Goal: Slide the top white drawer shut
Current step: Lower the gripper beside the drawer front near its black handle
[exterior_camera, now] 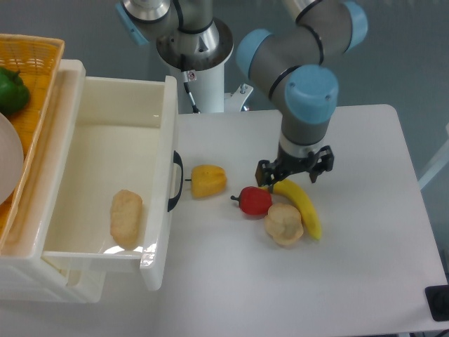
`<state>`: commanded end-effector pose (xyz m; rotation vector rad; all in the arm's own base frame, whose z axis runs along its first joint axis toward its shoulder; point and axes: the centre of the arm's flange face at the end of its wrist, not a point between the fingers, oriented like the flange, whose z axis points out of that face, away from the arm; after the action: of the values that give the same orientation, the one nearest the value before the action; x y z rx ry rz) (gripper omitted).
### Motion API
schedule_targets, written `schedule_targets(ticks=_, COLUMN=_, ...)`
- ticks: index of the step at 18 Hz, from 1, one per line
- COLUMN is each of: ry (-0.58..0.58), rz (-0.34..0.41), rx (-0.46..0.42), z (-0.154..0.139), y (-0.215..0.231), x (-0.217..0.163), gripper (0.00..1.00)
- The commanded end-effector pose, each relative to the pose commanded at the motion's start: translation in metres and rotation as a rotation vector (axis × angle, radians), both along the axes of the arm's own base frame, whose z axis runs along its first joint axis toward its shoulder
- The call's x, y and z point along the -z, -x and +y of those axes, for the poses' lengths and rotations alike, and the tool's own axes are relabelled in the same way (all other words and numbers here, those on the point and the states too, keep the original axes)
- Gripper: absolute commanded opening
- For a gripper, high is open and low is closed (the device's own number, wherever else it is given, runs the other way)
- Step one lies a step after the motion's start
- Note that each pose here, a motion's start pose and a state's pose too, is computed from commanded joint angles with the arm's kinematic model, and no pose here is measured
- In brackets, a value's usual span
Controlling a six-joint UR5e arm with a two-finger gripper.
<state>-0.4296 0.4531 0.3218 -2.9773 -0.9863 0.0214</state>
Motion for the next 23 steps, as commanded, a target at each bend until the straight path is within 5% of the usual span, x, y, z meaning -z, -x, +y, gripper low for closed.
schedule_targets(ticks=6, ry=-0.079, rz=-0.083, rx=0.014, z=0.017, y=-0.012, x=0.013, gripper=1.0)
schedule_targets(ticks=23, ry=-0.063, rz=-0.13, rx=0.068, z=0.048, y=-0.054, x=0.034, gripper=1.0)
